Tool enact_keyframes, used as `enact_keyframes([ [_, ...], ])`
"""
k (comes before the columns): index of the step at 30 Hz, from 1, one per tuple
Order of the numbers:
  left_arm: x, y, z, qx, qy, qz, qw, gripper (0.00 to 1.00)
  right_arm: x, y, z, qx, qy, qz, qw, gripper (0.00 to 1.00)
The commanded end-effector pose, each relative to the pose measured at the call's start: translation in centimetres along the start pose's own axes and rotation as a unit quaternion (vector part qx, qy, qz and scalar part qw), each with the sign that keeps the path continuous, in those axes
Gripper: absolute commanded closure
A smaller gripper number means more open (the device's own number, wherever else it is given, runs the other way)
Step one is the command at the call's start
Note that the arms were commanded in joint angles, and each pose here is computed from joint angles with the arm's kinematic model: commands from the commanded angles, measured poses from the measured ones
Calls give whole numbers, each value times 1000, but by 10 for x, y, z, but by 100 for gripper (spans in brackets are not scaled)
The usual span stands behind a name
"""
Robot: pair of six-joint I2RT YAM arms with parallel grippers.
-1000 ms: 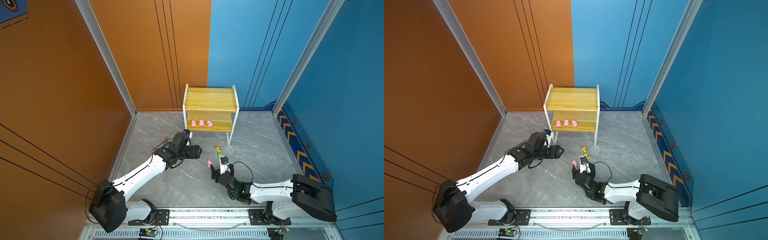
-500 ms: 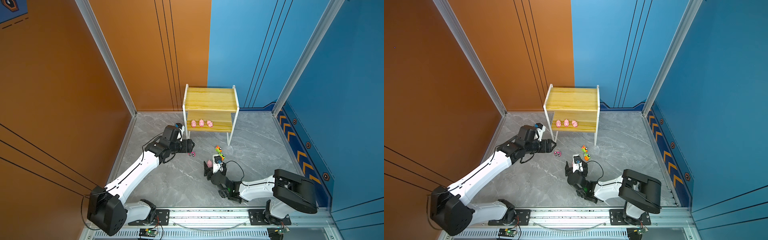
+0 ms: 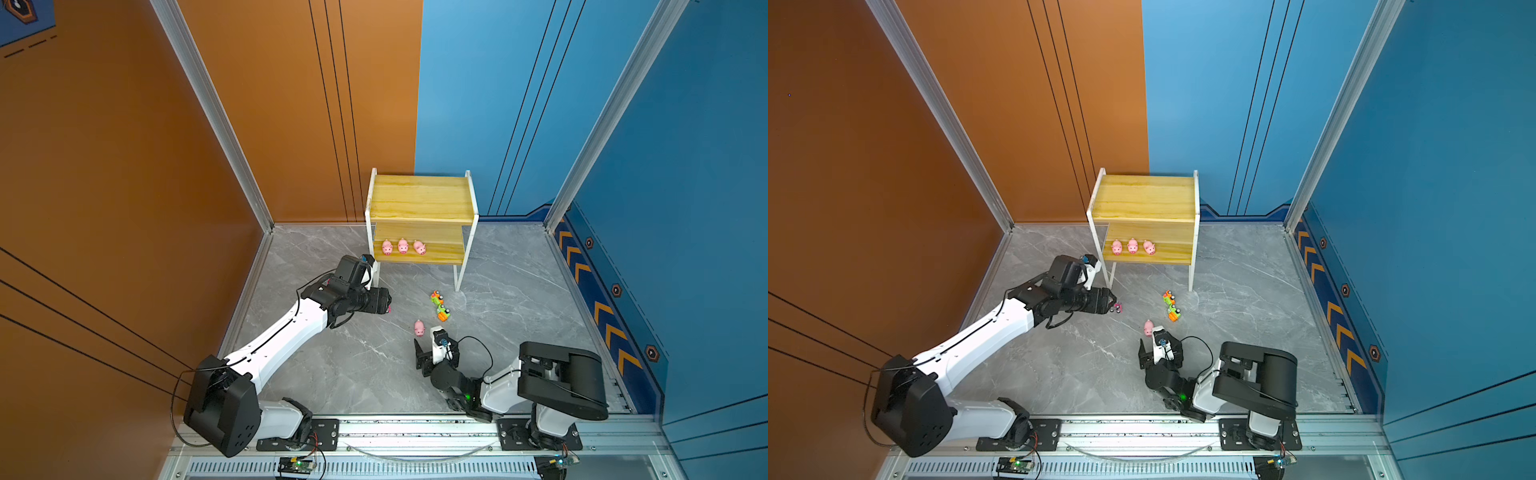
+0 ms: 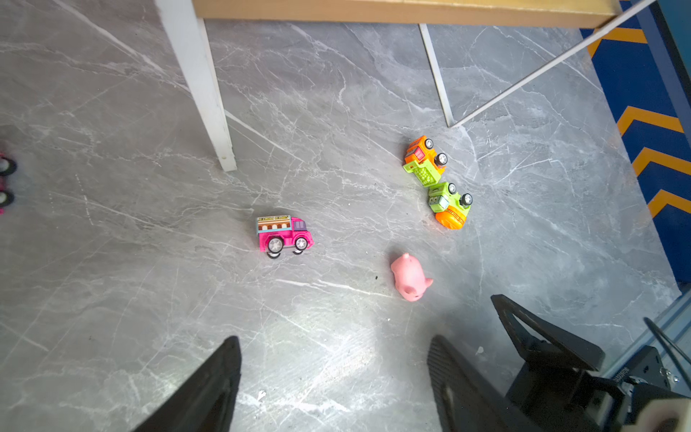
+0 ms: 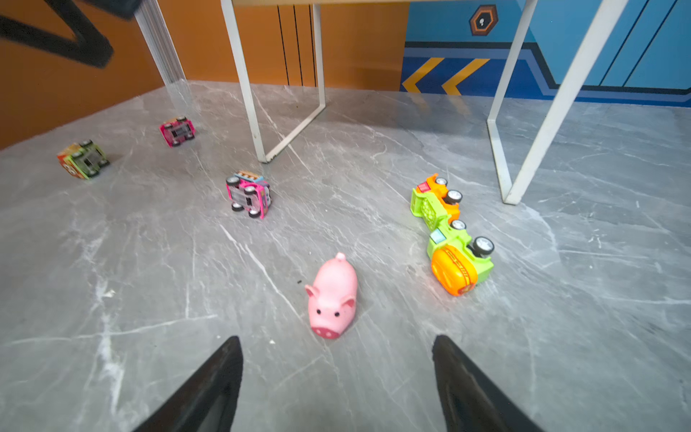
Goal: Place and organize the plastic toys onto the shelf
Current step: 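Lower the right gripper over the pink pig on the floor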
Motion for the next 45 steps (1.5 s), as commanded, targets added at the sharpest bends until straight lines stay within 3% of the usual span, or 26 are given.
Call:
enact_keyframes([
  [1,5,11,-6,-14,-4,2,1000,20,9,12,6,-45,6,19,999,19],
  [8,9,-2,-8,-6,-6,-12,1000,21,9,4,9,-55,5,21,998,19],
  [26,9,6,-10,-15,-18,-22,999,22,-2,-17,23,-21,-9,36,999,19],
  [45,8,4,-6,-9,-26,-25,999,23,-6,-34,47,28,-13,48,998,28],
])
Point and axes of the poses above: each gripper's point midway between its finger pads, its own z axis out along the fingers, its own x axis along the line the jaws close on, y = z × x, the point moved 1 cm from there along -z, back along the fingers, and after that the axes turned 13 degrees about z, right-handed, at the moved point
